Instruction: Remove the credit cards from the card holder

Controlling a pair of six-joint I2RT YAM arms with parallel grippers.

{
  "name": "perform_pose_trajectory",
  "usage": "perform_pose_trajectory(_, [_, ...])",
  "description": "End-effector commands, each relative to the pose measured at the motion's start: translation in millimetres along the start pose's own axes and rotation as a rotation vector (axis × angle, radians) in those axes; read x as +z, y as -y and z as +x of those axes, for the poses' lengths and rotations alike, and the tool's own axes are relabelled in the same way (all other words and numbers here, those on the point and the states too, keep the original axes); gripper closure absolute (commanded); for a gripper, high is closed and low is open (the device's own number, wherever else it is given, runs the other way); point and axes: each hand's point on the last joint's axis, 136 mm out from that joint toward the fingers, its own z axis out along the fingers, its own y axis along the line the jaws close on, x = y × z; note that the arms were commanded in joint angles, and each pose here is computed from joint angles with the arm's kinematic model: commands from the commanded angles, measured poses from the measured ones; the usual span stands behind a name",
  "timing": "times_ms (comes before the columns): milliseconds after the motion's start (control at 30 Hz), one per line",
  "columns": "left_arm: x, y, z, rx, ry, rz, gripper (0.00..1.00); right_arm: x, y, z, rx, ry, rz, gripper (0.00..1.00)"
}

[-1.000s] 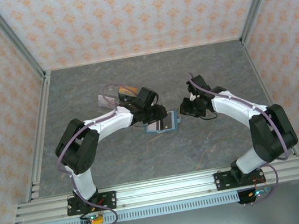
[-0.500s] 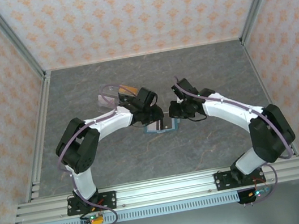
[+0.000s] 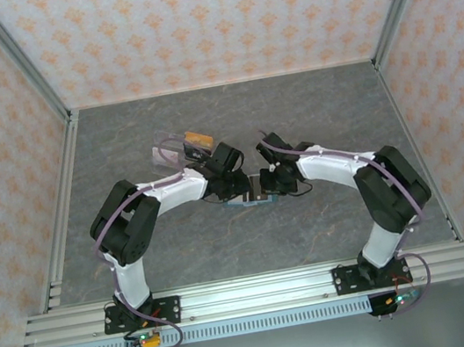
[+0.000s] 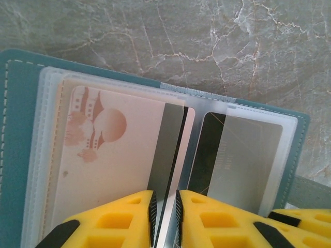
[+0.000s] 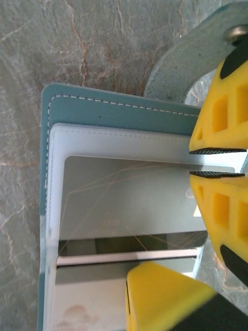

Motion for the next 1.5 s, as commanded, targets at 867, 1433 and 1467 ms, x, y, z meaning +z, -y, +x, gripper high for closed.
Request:
perform_pose_trajectory(867, [1, 10, 2, -0.026, -0.011, 0.167, 0.64, 24, 15, -1, 0.019, -0.040, 0.007, 0.82])
perform_pose_trajectory(1433, [4, 13, -1, 0.004, -0.047, 0.175, 0.69, 21, 9, -3, 0.012, -0.089, -0.075, 0.85])
perform_pose_trajectory(1467, [5, 14, -1, 0.005, -0.048, 0.176, 0.70, 22, 10, -3, 0.012, -0.090, -0.070, 0.85])
